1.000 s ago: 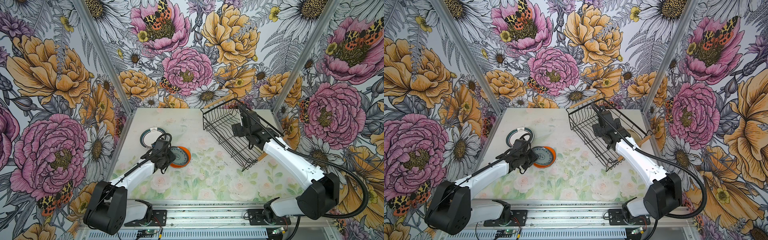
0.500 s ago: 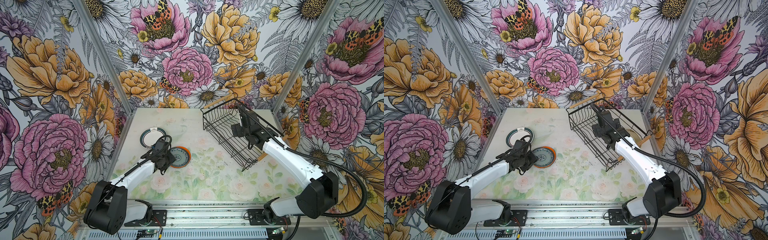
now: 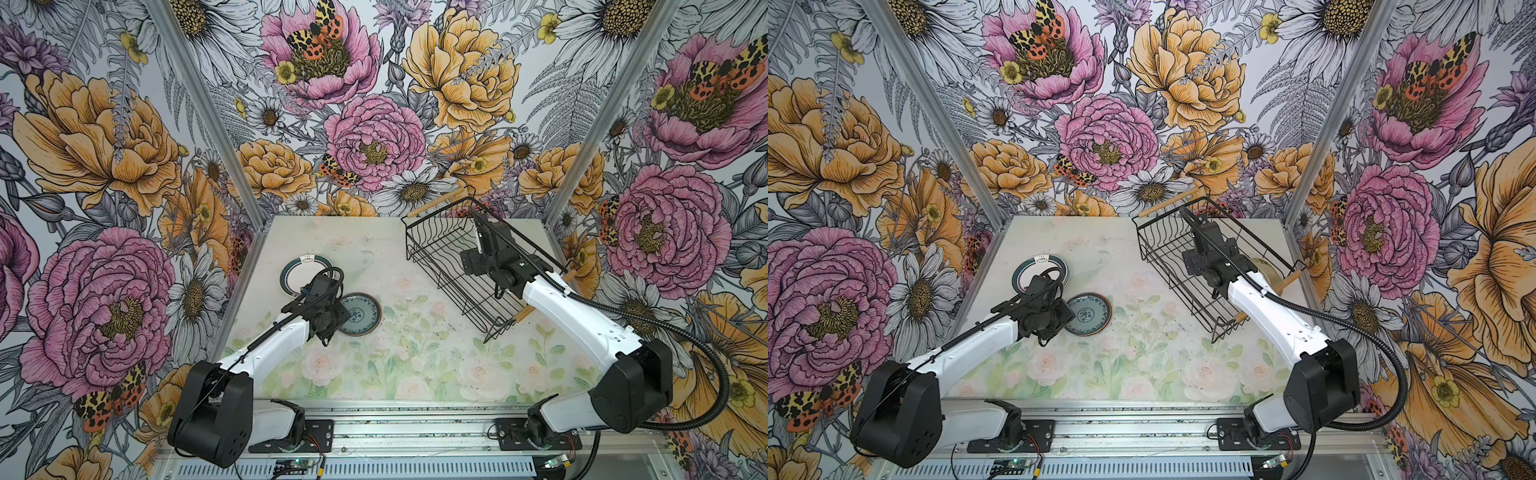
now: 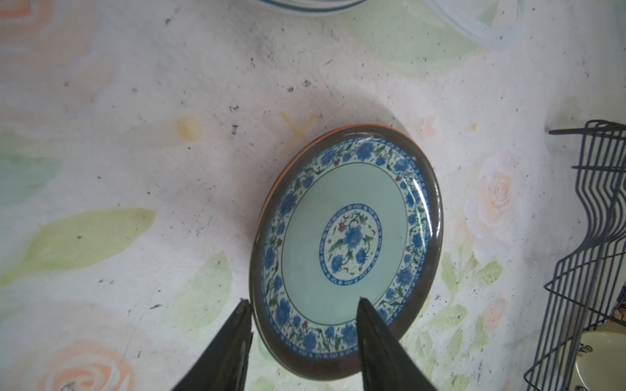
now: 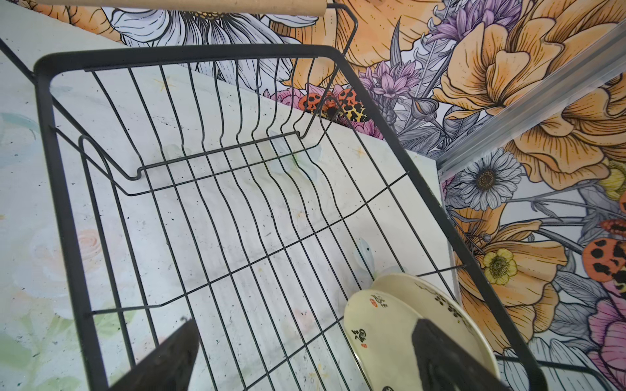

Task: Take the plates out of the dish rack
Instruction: 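Lay the blue-patterned plate flat onto the orange plate with the left gripper, then open the left gripper and lift it off the blue-patterned plate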

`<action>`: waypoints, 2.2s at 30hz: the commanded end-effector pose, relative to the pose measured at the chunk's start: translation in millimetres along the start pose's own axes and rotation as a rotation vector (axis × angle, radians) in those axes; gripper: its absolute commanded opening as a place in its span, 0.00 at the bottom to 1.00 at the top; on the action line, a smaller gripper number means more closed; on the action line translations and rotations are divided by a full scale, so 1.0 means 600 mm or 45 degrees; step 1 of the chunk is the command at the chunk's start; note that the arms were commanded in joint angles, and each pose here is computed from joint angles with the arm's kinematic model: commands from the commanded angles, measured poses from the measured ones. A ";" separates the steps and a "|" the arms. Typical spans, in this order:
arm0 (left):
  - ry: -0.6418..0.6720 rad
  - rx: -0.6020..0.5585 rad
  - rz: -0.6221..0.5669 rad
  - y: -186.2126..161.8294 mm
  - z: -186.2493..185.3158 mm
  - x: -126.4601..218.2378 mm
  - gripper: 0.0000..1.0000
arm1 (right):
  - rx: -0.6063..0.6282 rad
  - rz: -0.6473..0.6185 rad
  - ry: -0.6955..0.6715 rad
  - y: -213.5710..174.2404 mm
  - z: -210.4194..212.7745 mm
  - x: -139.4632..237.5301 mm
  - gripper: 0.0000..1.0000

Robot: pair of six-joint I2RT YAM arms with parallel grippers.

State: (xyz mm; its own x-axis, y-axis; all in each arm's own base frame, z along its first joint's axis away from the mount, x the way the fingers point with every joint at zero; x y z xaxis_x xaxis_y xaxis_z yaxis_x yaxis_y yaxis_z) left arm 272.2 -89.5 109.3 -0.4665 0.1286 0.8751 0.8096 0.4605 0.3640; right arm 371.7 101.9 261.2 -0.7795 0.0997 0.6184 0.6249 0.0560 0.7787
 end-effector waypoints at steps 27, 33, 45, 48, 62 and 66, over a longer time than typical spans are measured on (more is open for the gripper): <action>0.110 -0.118 0.087 0.015 -0.013 -0.024 0.54 | -0.037 -0.013 -0.016 0.003 -0.017 0.007 1.00; 0.130 -0.124 0.104 0.014 -0.013 -0.035 0.54 | -0.043 -0.017 -0.019 0.003 -0.023 0.011 1.00; 0.154 -0.143 0.103 0.014 -0.008 -0.039 0.57 | -0.052 -0.014 0.001 0.002 -0.025 0.013 0.99; 0.157 -0.151 0.113 0.015 -0.010 -0.044 0.57 | -0.050 -0.010 0.007 0.000 -0.024 0.014 0.99; 0.166 -0.181 0.139 0.017 -0.019 -0.059 0.58 | -0.051 -0.009 0.019 -0.001 -0.024 0.017 1.00; 0.167 -0.189 0.140 0.018 -0.021 -0.061 0.59 | -0.051 -0.007 0.018 -0.001 -0.025 0.016 1.00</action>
State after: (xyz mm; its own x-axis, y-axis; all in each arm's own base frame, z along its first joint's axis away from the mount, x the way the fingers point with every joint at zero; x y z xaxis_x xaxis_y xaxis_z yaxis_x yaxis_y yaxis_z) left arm 294.6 -96.0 78.0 -0.2990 0.0563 0.9526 0.9018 0.3431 0.2627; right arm 366.7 91.1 259.7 -0.7705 0.0963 0.6301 0.6354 0.0376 0.7713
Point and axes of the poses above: each gripper's point midway between its finger pads, its own x axis back along the fingers, its own z axis along the line the jaws close on, y = z × x, the point moved 4 cm from there along x, back along the fingers, and after that the axes turned 14 degrees about -x, right-handed, at the moved point
